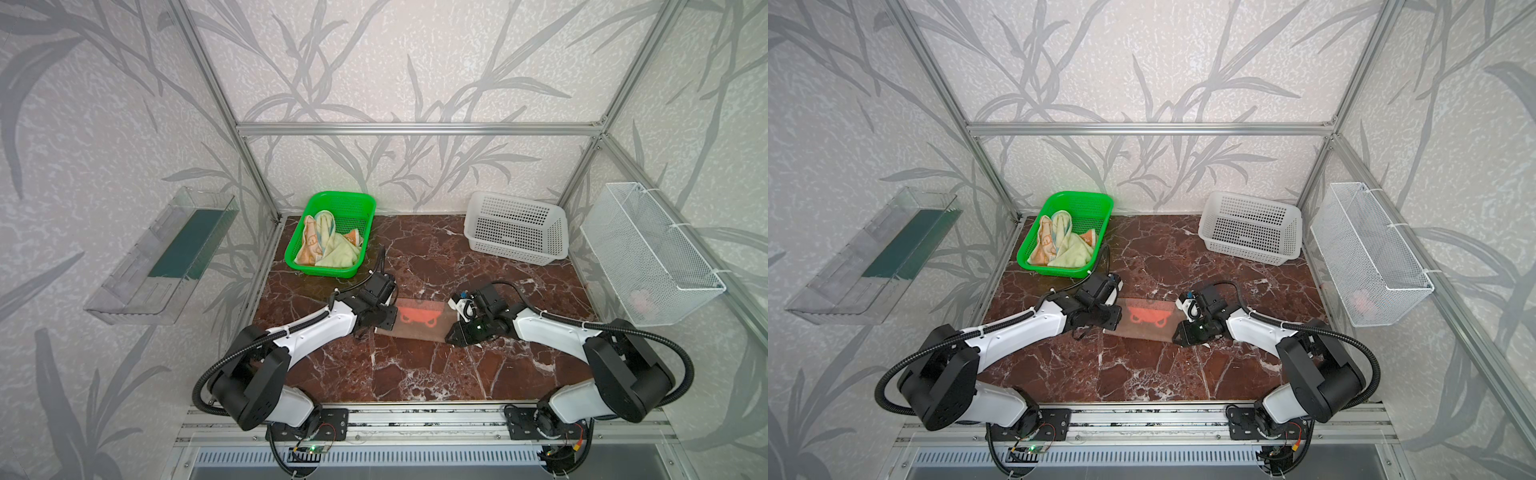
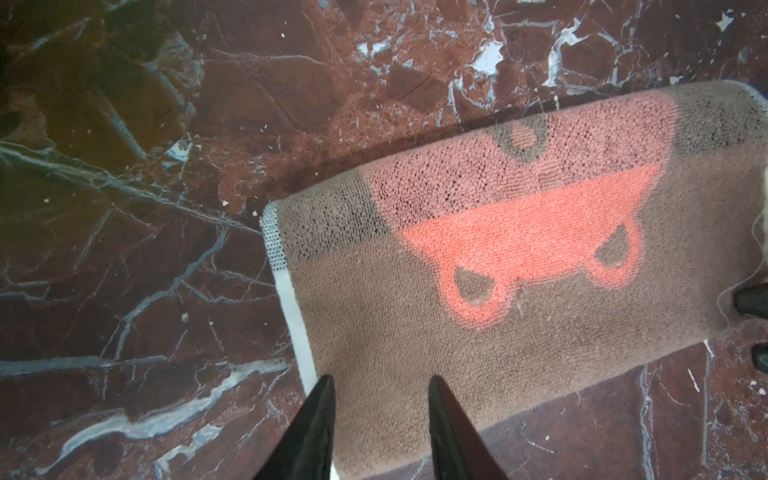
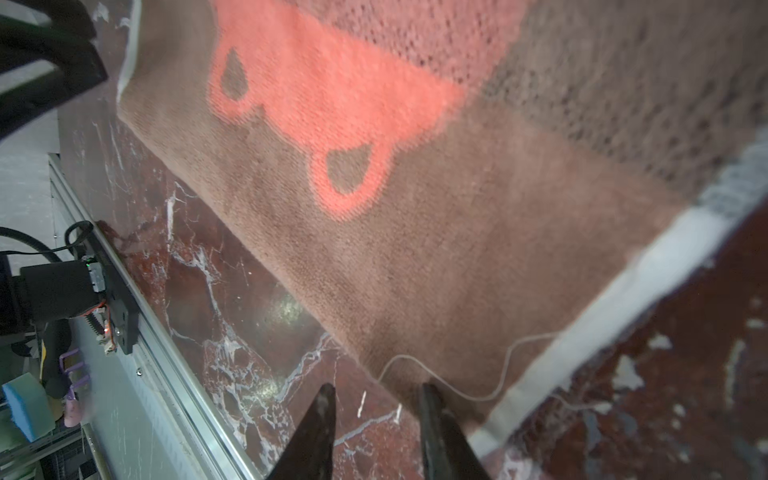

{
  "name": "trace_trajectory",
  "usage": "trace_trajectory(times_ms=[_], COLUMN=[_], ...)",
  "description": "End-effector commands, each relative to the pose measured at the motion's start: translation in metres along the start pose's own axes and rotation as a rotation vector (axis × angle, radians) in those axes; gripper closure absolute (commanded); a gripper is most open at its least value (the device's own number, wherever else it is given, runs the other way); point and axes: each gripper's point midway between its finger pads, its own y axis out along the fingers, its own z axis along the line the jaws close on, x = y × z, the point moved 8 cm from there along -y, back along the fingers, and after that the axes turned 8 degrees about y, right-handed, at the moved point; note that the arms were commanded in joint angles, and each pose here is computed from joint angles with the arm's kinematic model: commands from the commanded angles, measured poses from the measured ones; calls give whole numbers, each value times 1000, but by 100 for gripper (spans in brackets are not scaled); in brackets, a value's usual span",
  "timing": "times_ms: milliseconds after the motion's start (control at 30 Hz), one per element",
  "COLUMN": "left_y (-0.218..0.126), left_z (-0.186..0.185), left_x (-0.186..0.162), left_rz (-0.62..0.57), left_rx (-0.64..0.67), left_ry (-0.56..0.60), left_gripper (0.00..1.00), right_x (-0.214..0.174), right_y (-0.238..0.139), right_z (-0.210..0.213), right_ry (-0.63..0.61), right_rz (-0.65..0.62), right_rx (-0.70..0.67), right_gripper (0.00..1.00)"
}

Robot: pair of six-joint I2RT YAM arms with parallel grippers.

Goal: Fold and stack the towels

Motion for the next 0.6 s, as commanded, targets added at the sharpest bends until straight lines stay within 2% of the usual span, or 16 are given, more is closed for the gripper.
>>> trace_trajectory(times_ms=[0, 167, 333, 567], left_y=[5, 9, 18, 28], left_z=[-2, -1, 1, 3], left_x=[1, -2, -8, -15], left_rz=[8, 30, 45, 54], left_rx=[-7, 3, 21, 29], left_ry=[-13, -10, -9, -12], left_gripper=[61, 61, 61, 61], right_x=[-1, 4, 10, 20], right_y=[3, -1, -17, -36], right_z=[-5, 1, 6, 0], right_ry=[9, -1, -5, 54], right_rz=[-18, -30, -110, -223], right_rx=[-52, -30, -58, -185], right_gripper=[63, 61, 37, 35])
